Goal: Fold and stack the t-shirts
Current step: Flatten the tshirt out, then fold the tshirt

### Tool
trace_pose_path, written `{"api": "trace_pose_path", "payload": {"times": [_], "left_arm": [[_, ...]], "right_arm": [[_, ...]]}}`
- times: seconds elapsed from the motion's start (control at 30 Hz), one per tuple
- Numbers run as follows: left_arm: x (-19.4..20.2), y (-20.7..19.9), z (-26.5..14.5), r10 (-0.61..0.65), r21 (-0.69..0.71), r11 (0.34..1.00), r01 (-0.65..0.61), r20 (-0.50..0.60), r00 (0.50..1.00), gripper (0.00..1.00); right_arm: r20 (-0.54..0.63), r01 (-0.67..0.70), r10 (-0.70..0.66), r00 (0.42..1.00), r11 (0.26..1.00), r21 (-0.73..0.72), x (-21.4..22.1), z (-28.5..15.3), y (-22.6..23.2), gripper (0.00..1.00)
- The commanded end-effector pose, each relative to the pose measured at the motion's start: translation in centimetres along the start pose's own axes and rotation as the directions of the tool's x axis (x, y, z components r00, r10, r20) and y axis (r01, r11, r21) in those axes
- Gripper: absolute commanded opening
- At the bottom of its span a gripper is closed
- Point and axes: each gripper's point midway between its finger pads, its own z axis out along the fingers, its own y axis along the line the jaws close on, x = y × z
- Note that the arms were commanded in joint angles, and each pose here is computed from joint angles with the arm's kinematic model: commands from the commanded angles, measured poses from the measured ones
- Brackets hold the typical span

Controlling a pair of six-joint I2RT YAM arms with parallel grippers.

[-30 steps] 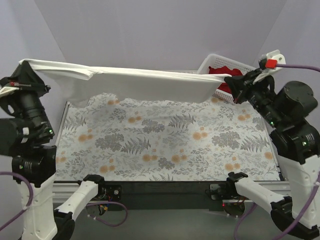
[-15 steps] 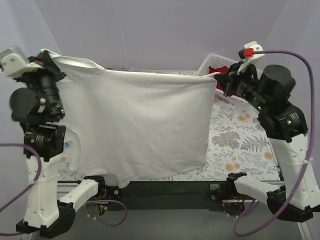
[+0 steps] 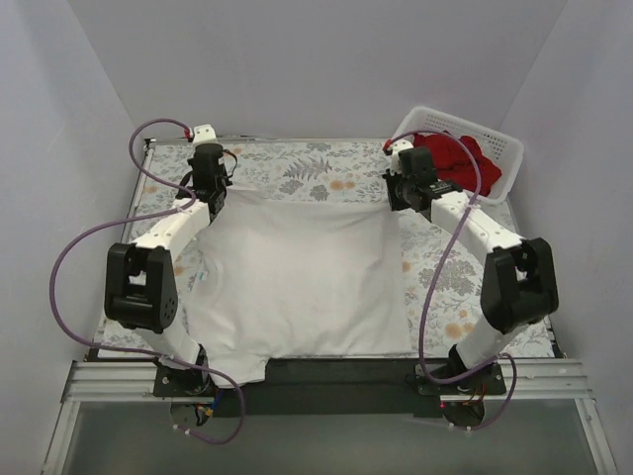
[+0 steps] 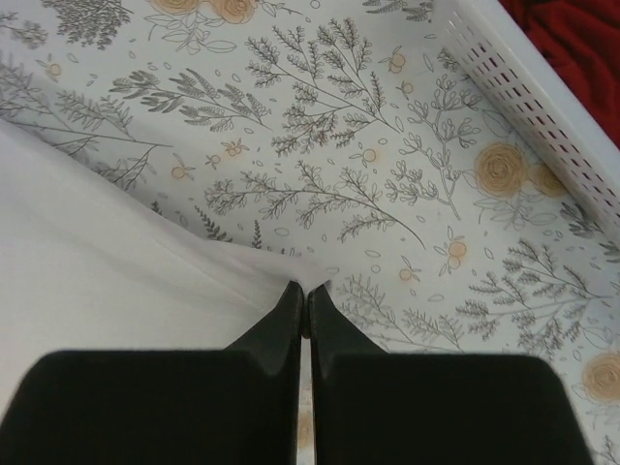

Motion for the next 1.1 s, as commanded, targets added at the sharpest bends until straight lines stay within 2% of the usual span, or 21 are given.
{"api": "trace_pose_path", "payload": {"times": [0.0,0.2,0.33,0.47,0.77,1.07], "left_arm": [[-1.8,-1.0,2.5,-0.100,0.022,0.995,0.098,0.092,0.991,0.00],[2.5,-2.7,6.8,-0.098,0.036,0.995,0.097,0.009,0.995,0.00],[3.9,-3.2,8.1,-0.097,0.035,0.995,0.098,-0.025,0.995,0.00],[3.8,-2.8,8.4,-0.124,0.026,0.992,0.125,-0.024,0.992,0.00],[2.3,-1.2,5.4,-0.202,-0.003,0.979,0.202,-0.051,0.978,0.00],[3.9,0.3,2.1,-0.266,-0.054,0.964,0.262,-0.120,0.956,0.00]], "right_arm": [[0.174,-0.008,0.002,0.985,0.999,0.031,-5.0,2.9,-1.5,0.01],[0.169,0.006,-0.009,0.986,1.000,0.023,-4.6,7.4,-3.0,0.01],[0.150,0.009,-0.013,0.989,1.000,0.027,-4.3,9.1,-4.1,0.01],[0.142,0.012,-0.014,0.990,1.000,0.019,-4.2,10.1,-4.7,0.01],[0.119,0.023,-0.024,0.993,1.000,0.004,-2.7,8.9,-4.5,0.01],[0.107,0.022,-0.023,0.994,1.000,0.007,-1.6,7.2,-4.4,0.01]]}}
